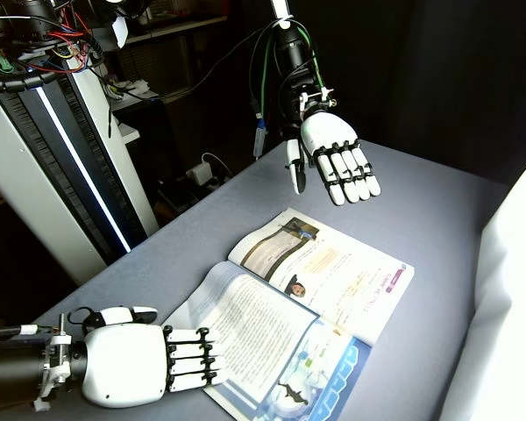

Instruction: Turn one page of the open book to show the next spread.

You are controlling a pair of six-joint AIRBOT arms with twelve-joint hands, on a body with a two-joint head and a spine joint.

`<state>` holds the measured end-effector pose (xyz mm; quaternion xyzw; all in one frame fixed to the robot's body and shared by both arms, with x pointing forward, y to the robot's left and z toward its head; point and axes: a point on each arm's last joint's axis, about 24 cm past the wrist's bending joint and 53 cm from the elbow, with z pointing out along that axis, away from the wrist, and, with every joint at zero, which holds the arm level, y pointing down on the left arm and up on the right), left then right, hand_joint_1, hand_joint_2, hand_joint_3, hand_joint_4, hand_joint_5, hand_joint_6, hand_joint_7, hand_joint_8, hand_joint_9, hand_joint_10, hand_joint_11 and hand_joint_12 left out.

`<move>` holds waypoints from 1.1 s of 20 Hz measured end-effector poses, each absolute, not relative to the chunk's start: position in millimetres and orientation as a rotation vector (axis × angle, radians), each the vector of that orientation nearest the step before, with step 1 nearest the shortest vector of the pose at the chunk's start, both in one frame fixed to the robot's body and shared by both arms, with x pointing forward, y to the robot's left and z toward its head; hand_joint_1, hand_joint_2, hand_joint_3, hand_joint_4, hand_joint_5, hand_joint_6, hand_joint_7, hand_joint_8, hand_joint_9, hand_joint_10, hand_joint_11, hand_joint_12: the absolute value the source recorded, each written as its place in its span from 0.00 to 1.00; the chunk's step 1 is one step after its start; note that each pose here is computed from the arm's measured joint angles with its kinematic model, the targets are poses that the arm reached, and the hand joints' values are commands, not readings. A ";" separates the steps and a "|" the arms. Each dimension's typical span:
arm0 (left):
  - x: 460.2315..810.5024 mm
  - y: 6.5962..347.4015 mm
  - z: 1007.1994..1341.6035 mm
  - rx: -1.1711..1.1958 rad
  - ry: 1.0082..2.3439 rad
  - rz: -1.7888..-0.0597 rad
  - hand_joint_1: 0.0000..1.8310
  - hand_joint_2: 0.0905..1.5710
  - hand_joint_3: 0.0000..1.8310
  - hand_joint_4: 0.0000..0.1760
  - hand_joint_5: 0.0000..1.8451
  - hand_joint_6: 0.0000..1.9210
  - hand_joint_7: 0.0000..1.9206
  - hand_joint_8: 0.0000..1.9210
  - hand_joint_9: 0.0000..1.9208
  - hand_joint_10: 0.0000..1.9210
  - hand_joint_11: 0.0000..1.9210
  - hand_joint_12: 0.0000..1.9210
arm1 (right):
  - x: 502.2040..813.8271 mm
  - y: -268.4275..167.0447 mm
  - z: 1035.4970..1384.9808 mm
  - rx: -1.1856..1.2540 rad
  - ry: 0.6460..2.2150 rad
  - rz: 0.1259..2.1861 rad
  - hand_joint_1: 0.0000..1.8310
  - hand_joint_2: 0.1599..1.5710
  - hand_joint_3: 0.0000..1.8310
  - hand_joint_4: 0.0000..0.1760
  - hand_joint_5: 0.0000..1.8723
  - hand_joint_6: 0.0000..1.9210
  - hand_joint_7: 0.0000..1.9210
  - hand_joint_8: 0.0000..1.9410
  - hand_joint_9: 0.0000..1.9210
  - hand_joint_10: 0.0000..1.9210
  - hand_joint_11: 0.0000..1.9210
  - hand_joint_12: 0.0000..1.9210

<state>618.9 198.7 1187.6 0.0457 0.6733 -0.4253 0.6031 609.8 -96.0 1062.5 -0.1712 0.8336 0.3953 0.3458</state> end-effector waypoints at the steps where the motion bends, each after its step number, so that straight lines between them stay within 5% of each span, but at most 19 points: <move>1: 618.6 199.6 1187.8 0.104 1.558 -0.984 0.19 0.88 0.00 0.00 0.00 0.00 0.00 0.00 0.00 0.00 0.00 0.00 | 609.9 -94.1 1061.7 -0.447 2.163 1.031 0.00 0.79 0.00 0.00 0.01 0.00 0.00 0.00 0.00 0.00 0.00 0.00; 14: 612.5 215.5 1182.1 0.053 1.562 -0.963 0.16 0.89 0.00 0.00 0.05 0.01 0.00 0.00 0.00 0.00 0.00 0.00 | 618.2 -23.8 1073.5 -0.466 2.029 1.222 0.00 0.79 0.00 0.00 0.00 0.00 0.00 0.00 0.00 0.00 0.00 0.00; 22: 608.6 232.4 1163.8 -0.003 1.613 -0.921 0.17 0.93 0.00 0.00 0.08 0.00 0.01 0.00 0.00 0.00 0.00 0.00 | 625.2 27.2 1122.0 -0.500 1.836 1.361 0.00 0.77 0.00 0.00 0.00 0.00 0.00 0.00 0.00 0.00 0.00 0.00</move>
